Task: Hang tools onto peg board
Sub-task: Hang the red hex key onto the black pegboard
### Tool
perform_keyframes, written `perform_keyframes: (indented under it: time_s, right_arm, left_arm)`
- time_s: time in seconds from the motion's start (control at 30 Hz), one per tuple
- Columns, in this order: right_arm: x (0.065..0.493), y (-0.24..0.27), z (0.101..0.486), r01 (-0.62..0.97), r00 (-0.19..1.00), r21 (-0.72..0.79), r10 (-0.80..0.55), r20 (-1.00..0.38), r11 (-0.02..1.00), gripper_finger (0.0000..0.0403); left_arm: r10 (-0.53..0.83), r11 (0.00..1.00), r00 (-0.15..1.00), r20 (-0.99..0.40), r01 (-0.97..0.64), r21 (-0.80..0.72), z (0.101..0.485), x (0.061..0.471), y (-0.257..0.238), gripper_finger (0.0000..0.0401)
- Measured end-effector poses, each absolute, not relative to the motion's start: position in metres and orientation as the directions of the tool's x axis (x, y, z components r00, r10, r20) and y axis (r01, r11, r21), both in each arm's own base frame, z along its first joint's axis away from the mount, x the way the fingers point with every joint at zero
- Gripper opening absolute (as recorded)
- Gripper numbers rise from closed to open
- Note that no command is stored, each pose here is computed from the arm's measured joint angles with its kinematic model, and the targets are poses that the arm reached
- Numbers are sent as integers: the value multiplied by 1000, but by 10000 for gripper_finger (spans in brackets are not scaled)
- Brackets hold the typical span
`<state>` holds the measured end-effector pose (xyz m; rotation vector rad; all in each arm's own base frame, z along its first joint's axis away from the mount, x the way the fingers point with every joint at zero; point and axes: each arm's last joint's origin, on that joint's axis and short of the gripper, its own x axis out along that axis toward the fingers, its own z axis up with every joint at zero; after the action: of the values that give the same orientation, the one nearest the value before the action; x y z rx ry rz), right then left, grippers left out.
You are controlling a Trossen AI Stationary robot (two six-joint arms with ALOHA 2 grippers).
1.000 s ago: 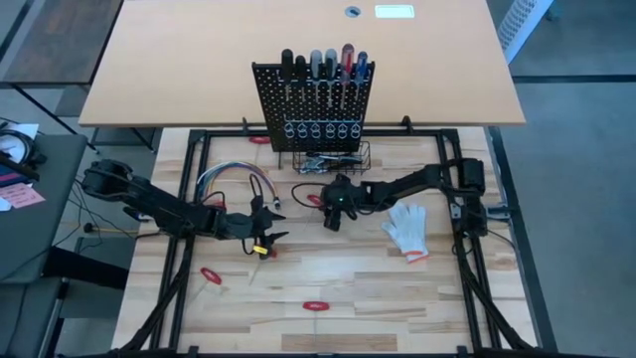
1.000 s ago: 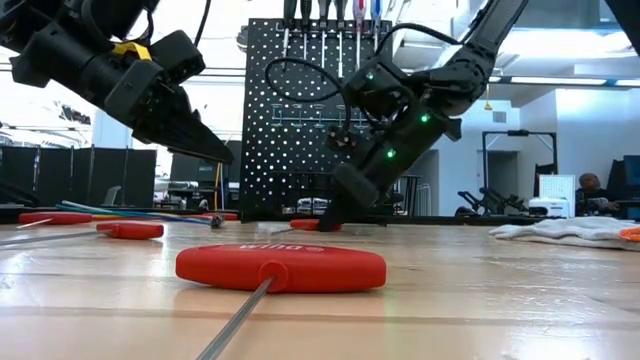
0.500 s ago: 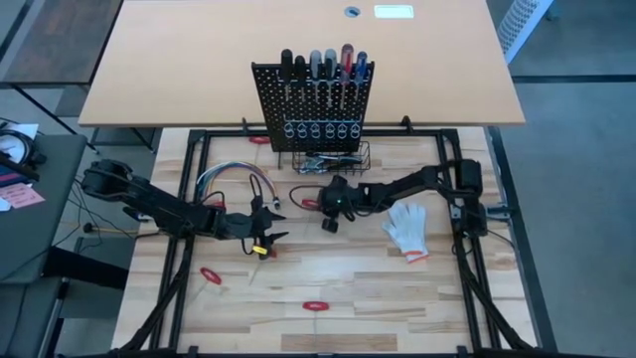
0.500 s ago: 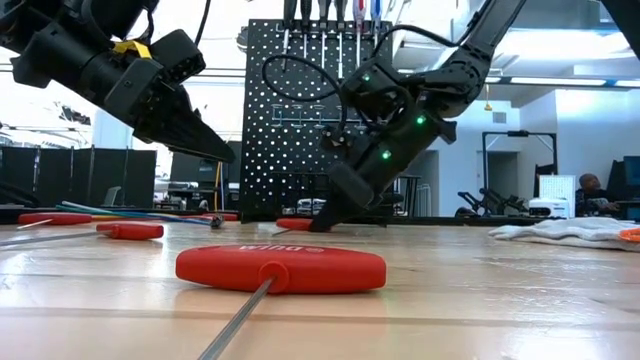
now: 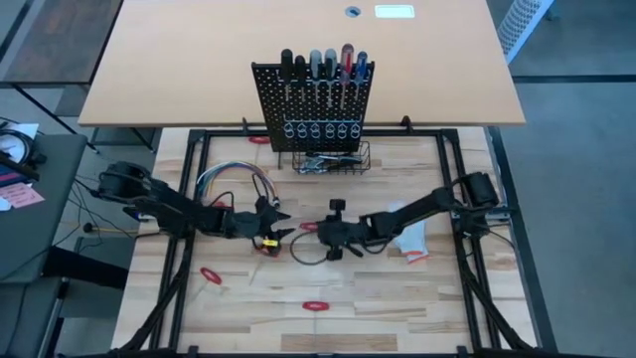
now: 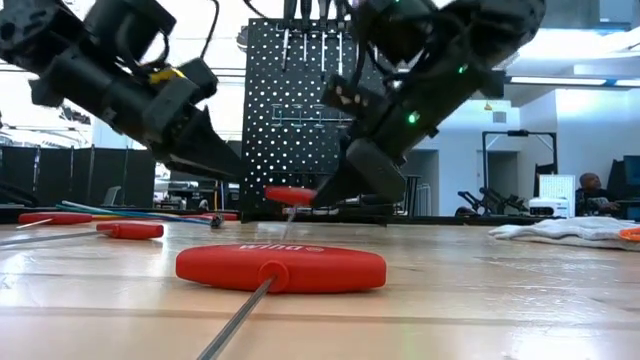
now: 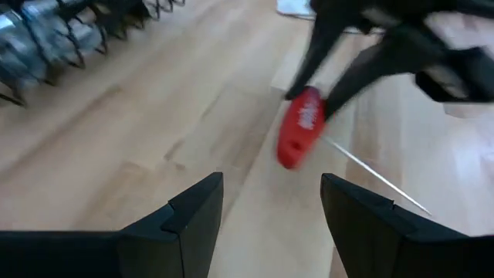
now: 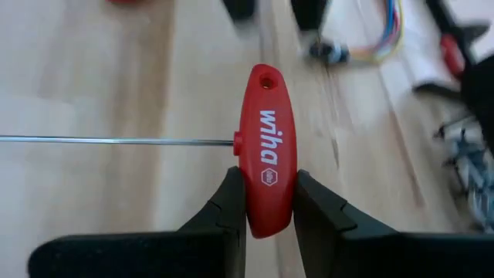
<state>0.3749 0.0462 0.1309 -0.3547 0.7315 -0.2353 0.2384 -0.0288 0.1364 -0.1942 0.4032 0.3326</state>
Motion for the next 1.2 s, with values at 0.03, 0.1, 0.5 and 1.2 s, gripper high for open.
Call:
perform_keyframes:
  time_s: [0.03,0.1,0.5,1.2]
  right_arm:
    - [376,51,133,81,732,-405,-330,-597,911,72]
    - [377,58,136,68,742,-421,-327,-585,905,72]
    - [379,61,140,68,755,-448,-339,-561,892,72]
    - [379,61,141,66,754,-452,-341,-561,890,78]
  left_arm:
    - [262,926,872,-413,-348,-146,133,241,-27,211]
    - [213,923,889,-405,-319,-215,128,246,-23,211]
    - [-33,891,952,-305,-111,-440,116,265,-3,211]
    - [-86,894,950,-299,-59,-444,115,283,-4,50]
